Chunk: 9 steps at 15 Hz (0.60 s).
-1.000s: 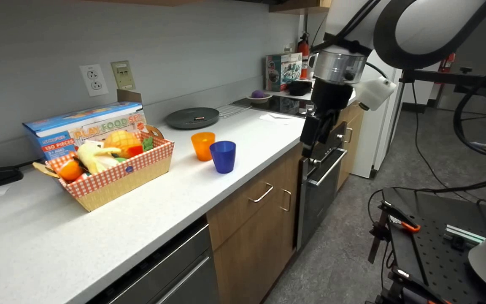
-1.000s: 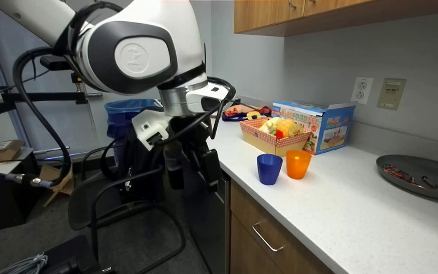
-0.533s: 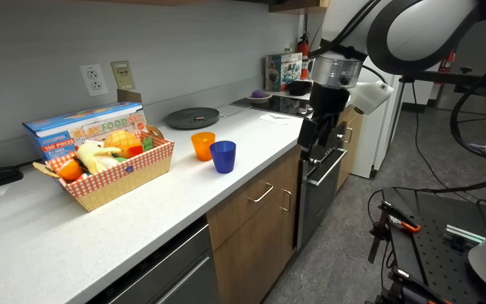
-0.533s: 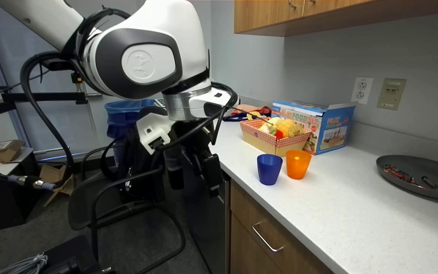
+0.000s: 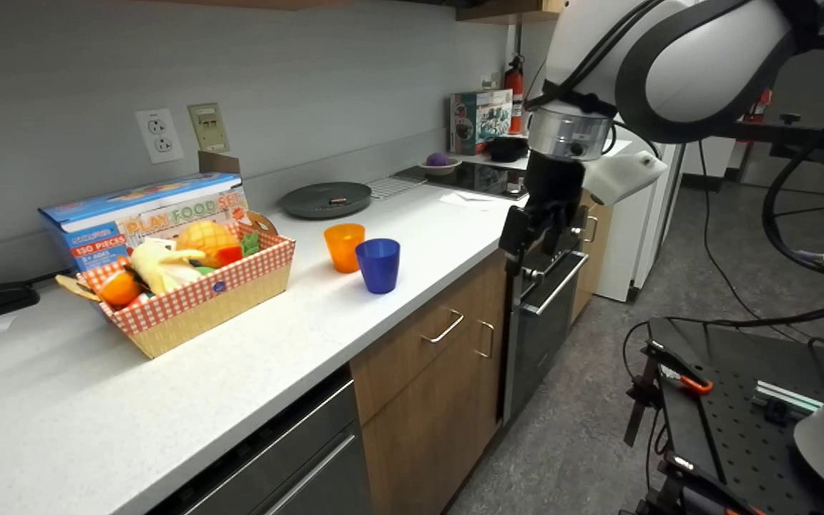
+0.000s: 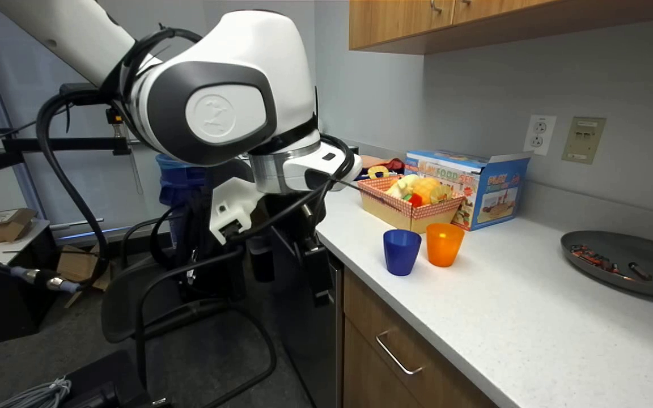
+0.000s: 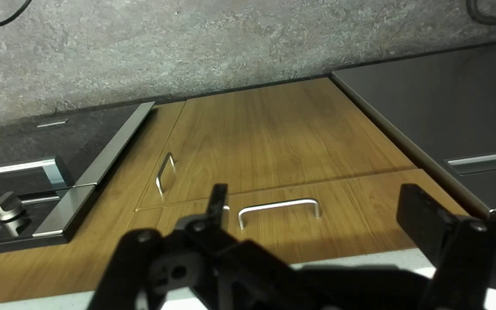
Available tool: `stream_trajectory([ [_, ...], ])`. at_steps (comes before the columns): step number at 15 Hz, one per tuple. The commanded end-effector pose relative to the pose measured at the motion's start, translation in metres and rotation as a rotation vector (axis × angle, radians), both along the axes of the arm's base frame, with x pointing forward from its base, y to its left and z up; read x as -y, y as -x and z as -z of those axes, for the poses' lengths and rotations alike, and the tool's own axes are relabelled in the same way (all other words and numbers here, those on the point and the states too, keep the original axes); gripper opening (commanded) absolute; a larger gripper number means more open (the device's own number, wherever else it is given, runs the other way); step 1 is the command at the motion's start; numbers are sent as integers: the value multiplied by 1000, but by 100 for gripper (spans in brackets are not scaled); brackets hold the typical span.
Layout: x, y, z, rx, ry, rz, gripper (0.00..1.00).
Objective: Open the drawer, put the blue cup inside it, and then close it
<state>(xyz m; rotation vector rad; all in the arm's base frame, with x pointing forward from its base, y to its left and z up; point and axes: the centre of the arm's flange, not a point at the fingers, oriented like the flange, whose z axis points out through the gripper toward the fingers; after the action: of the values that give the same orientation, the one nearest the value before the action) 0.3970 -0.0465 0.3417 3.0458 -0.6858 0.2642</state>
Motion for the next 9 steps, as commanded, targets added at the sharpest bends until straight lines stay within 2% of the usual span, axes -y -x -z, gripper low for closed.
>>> stream_trajectory([
  [1, 8, -9, 31, 34, -12, 123, 100],
  [5, 19, -11, 61, 51, -21, 243, 100],
  [6, 16, -5, 43, 35, -27, 185, 100],
  [9, 17, -5, 50, 26, -29, 191, 100],
])
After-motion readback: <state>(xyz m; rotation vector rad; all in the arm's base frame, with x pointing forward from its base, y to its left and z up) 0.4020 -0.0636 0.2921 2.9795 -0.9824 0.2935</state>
